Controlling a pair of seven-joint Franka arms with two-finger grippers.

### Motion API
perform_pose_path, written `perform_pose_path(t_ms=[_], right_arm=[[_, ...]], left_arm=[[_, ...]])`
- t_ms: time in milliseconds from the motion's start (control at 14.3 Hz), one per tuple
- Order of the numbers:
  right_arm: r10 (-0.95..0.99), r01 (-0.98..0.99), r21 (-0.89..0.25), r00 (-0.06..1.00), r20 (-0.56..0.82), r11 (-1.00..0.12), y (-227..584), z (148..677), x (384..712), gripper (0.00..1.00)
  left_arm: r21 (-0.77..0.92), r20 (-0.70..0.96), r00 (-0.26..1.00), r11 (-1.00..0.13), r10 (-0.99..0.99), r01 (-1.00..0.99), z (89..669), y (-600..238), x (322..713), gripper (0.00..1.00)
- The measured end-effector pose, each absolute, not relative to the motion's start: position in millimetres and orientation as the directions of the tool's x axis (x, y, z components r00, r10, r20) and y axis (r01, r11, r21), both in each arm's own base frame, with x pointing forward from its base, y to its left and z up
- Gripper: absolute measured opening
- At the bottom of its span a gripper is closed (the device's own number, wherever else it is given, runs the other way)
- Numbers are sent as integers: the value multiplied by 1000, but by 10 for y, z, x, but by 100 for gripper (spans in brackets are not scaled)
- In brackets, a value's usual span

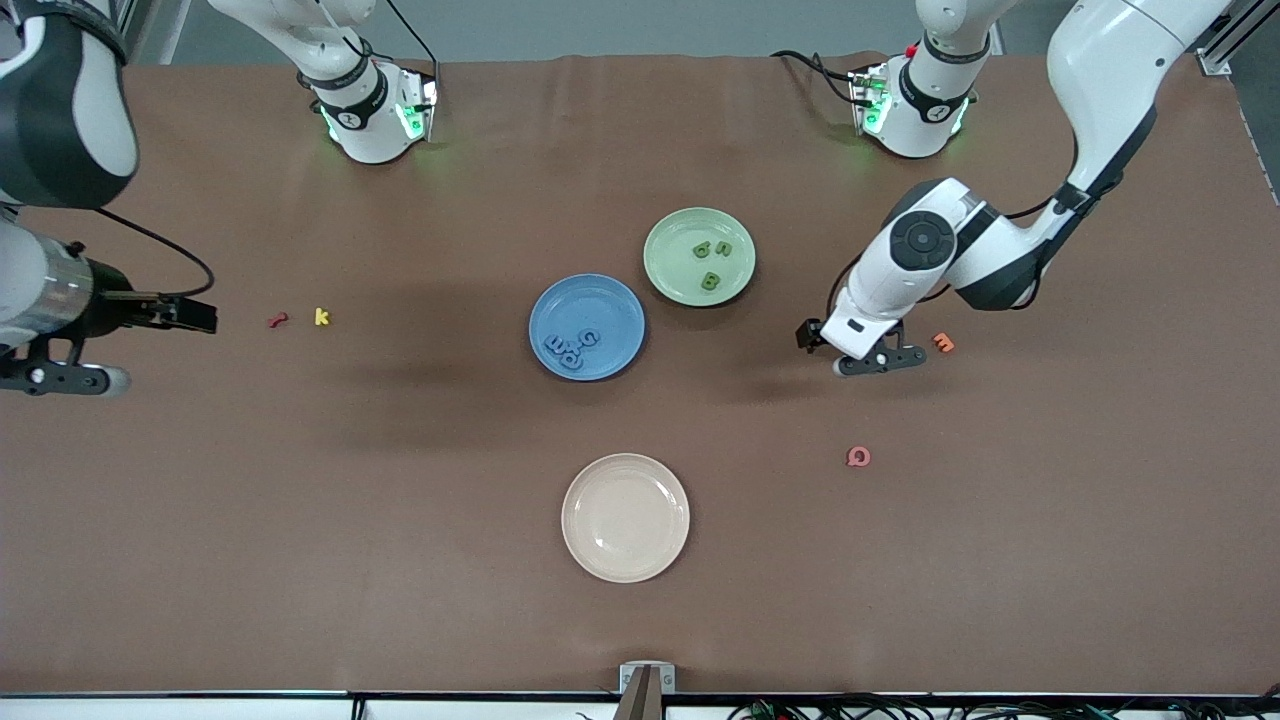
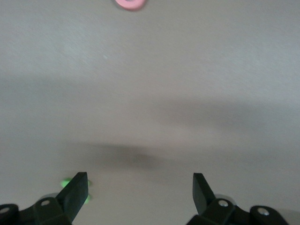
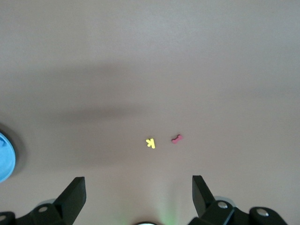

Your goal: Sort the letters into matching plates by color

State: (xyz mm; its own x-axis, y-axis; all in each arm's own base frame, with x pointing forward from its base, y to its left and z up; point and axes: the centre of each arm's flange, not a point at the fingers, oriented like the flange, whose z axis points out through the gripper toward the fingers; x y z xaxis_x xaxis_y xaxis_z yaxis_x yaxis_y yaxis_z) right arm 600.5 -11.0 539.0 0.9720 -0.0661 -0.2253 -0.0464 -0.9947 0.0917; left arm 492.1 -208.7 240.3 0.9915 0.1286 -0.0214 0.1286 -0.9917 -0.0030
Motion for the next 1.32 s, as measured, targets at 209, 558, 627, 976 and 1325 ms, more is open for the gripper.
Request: perform_pose_path(t_ms=[209,558,627,976,1325], right_arm=[[-72,-57,79,975,-211,-995,-284,5538,6011,100],[-71,-57,72,974,-213,-996,-259,5783,5967,100],[-72,-56,73,968,-240,-996,-257,5770,5932,100],[-70,-55,65,966,-250,-996,-225,5874,5846,100],[-49,-43,32,973,-224,-999,-74,6048,5675,100]], left_arm=[[-36,5,992,-992,124,124,2358,-1810,4978,99],[-35,18,996,-996,83,84,2138,-1592,4770,98],[-28,25,997,-997,73,73,2089,-1567,4703,98],[-23,13,999,-999,47,47,1933,-1475,4489,98],[-25,-2,999,-999,43,43,1863,-1434,4434,92]])
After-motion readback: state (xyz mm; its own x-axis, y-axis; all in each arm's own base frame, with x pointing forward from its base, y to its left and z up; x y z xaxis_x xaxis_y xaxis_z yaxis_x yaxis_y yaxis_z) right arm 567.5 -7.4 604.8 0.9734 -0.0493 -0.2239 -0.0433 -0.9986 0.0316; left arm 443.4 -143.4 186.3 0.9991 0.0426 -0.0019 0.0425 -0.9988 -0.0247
